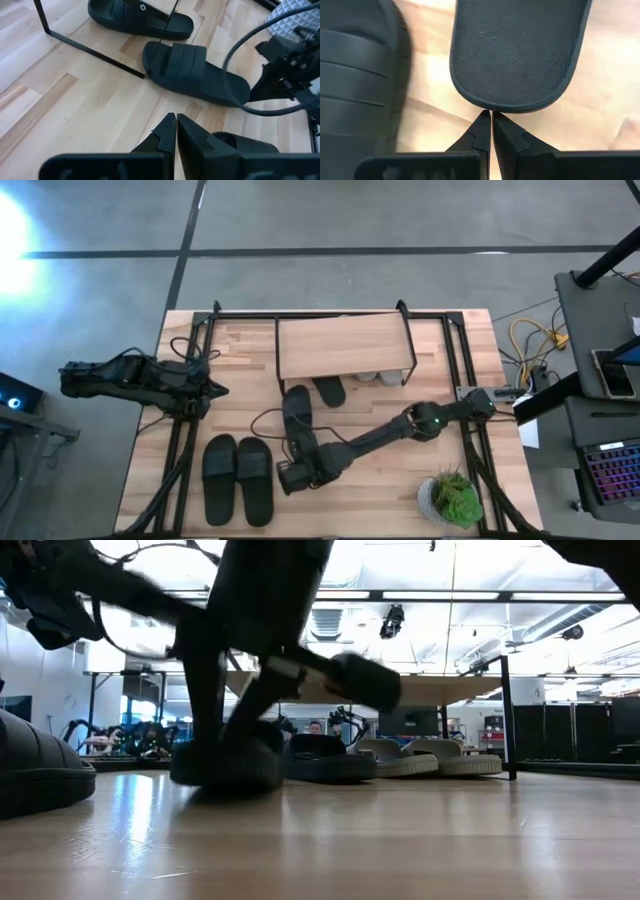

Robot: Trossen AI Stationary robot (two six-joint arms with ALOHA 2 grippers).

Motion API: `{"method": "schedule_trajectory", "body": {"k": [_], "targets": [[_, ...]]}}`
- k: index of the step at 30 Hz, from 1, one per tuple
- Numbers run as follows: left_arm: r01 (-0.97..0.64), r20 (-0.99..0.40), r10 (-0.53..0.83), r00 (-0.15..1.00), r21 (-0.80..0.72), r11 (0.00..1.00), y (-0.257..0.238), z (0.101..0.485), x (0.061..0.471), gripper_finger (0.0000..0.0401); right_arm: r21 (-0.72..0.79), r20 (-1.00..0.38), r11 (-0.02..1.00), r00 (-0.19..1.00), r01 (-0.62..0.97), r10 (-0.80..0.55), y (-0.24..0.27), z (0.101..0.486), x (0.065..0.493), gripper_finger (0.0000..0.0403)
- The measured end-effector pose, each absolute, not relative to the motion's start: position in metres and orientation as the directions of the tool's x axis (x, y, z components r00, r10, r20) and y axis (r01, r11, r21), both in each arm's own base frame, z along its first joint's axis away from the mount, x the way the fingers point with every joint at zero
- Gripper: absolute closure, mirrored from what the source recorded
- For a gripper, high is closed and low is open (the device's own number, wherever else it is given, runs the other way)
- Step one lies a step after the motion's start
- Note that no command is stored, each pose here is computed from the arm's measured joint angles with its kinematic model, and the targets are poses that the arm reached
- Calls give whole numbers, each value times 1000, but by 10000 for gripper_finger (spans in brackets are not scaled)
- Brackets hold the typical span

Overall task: Pick and place slides into the shelf
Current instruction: Move the black slide under the shelf

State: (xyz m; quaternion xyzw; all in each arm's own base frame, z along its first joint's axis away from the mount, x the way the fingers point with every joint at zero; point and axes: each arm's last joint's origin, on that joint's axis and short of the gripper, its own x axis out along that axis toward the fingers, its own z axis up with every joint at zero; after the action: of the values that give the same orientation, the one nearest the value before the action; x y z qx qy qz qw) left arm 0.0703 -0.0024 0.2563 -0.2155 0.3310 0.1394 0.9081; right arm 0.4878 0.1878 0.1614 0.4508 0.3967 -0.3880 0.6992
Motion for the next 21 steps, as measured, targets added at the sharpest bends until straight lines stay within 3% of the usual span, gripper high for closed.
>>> {"method": "schedule_trajectory", "body": {"k": [7, 15, 21], "targets": [[-396, -660, 111, 743, -299, 868, -2, 256, 70, 401, 305, -893, 330, 388, 894, -226, 164, 171, 494, 392], [-396, -661, 107, 742, -305, 866, -2, 256, 70, 401, 190, -926, 306, 274, 933, -260, 151, 168, 486, 392], [-397, -661, 106, 742, -306, 865, -3, 256, 70, 401, 217, -920, 307, 299, 927, -253, 153, 174, 486, 392]]}}
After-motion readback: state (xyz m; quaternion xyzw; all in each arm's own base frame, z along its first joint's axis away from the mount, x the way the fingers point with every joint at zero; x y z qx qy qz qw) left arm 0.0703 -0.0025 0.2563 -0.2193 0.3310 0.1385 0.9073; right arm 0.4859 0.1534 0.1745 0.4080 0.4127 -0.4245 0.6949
